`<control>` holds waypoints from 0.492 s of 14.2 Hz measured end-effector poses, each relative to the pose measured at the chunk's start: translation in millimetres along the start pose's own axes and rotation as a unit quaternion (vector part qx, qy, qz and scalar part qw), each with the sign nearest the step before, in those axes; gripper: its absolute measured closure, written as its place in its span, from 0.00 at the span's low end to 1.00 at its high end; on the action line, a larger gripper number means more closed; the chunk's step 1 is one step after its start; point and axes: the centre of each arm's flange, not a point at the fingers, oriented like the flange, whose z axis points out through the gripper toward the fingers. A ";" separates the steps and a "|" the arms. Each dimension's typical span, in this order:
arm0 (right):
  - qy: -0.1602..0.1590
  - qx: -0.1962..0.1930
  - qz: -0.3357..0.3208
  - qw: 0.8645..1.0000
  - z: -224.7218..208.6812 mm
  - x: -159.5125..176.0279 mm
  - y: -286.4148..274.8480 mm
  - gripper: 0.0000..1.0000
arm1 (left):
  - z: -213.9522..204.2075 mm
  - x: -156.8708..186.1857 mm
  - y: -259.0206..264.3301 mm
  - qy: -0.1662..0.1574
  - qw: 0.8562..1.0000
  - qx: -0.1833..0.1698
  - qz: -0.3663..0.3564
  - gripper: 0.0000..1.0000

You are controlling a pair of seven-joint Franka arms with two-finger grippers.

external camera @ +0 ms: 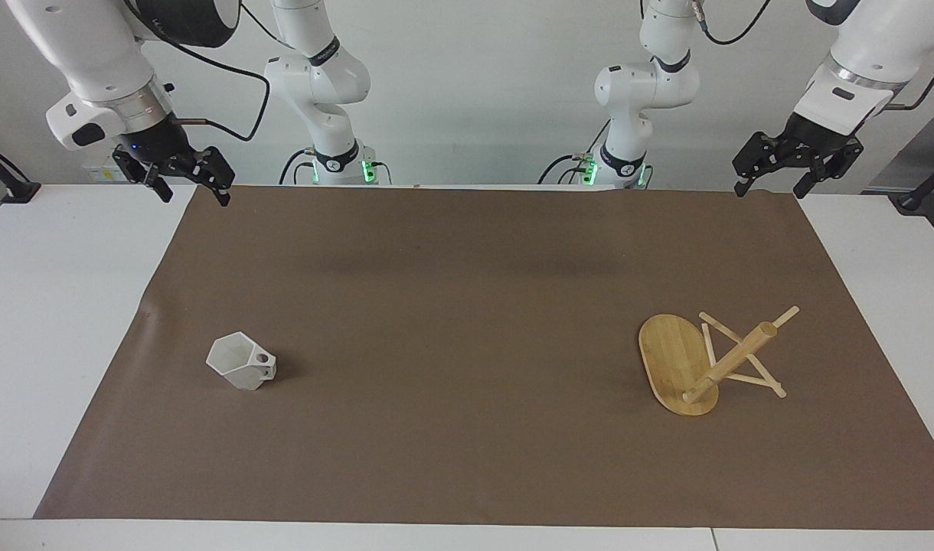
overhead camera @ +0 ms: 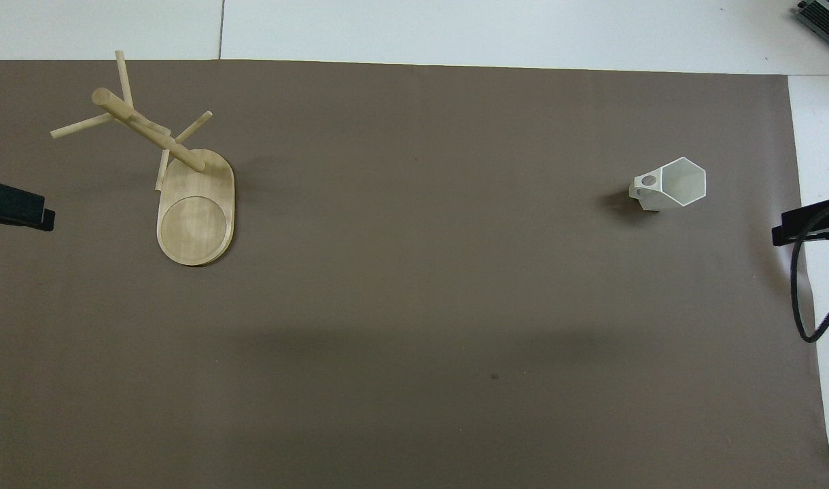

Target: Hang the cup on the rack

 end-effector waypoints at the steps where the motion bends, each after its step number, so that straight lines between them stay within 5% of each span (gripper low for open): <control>1: 0.002 0.000 0.000 1.000 -0.5 0.5 0.1 0.00 | 0.0 0.0 0.0 0.000 1.000 0.000 0.000 0.00; 7: 0.012 0.000 -0.001 1.000 -1.4 2.7 -0.1 0.00 | 0.0 0.0 0.0 0.000 1.000 0.000 0.000 0.00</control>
